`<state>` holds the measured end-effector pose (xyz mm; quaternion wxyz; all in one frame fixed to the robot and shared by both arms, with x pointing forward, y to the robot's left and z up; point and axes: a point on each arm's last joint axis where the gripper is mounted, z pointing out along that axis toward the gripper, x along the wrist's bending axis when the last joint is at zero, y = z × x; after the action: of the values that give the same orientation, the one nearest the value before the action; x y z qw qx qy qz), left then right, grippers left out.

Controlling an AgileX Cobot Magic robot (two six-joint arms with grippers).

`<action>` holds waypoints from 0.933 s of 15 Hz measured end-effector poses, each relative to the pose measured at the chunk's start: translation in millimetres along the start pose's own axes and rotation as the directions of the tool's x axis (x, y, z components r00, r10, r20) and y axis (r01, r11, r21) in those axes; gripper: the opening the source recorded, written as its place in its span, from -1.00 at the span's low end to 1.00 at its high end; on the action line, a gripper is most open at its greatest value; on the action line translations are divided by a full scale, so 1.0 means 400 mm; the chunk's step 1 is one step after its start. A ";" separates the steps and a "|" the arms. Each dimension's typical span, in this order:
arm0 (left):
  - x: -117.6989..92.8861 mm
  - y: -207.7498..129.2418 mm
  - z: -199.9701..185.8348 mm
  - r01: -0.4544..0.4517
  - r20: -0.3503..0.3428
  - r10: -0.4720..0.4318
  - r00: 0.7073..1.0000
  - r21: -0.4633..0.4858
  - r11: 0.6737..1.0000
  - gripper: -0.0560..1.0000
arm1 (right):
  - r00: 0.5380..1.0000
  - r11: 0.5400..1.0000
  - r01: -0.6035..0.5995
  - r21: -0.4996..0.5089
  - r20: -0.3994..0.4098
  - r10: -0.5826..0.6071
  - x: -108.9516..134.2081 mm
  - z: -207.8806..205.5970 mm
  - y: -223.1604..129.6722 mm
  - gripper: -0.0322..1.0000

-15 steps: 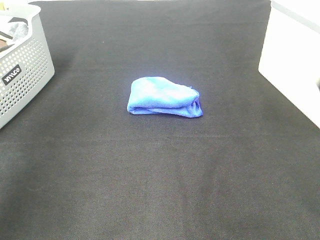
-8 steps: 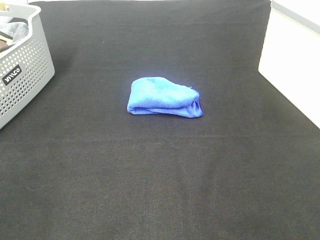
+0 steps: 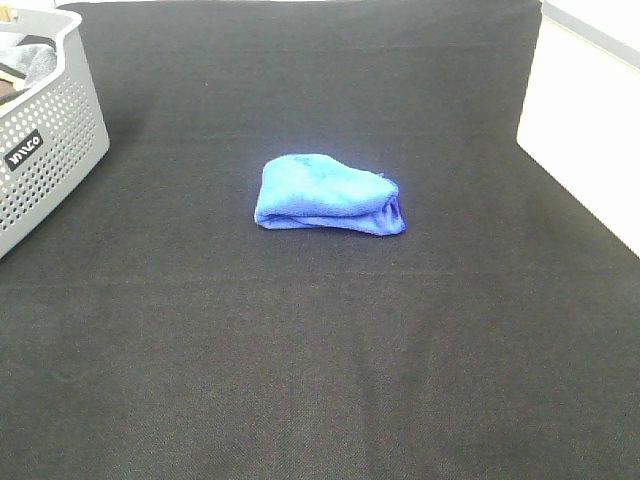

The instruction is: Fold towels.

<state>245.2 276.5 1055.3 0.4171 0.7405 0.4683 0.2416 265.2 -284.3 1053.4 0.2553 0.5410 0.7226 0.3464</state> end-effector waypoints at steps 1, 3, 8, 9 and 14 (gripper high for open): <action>0.000 0.000 0.000 -0.001 0.000 0.001 1.000 0.000 1.000 0.57 | 1.000 1.000 0.000 0.000 0.000 0.000 0.000 0.000 0.000 0.65; 0.000 0.000 0.000 -0.003 0.000 0.003 1.000 0.000 1.000 0.57 | 1.000 1.000 0.000 0.000 0.000 0.000 0.000 0.000 0.000 0.65; 0.000 0.000 0.000 -0.003 0.000 0.003 1.000 0.000 1.000 0.57 | 1.000 1.000 0.000 0.000 0.000 0.000 0.000 0.000 0.000 0.65; 0.000 0.000 0.000 -0.003 0.000 0.003 1.000 0.000 1.000 0.57 | 1.000 1.000 0.000 0.000 0.000 0.000 0.000 0.000 0.000 0.65; 0.000 0.000 0.000 -0.001 -0.003 0.001 1.000 0.000 1.000 0.57 | 1.000 1.000 0.000 0.000 0.000 0.000 0.000 0.000 0.000 0.65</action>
<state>245.3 276.5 1055.3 0.4163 0.7402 0.4687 0.2431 265.2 -284.3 1053.4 0.2553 0.5410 0.7226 0.3464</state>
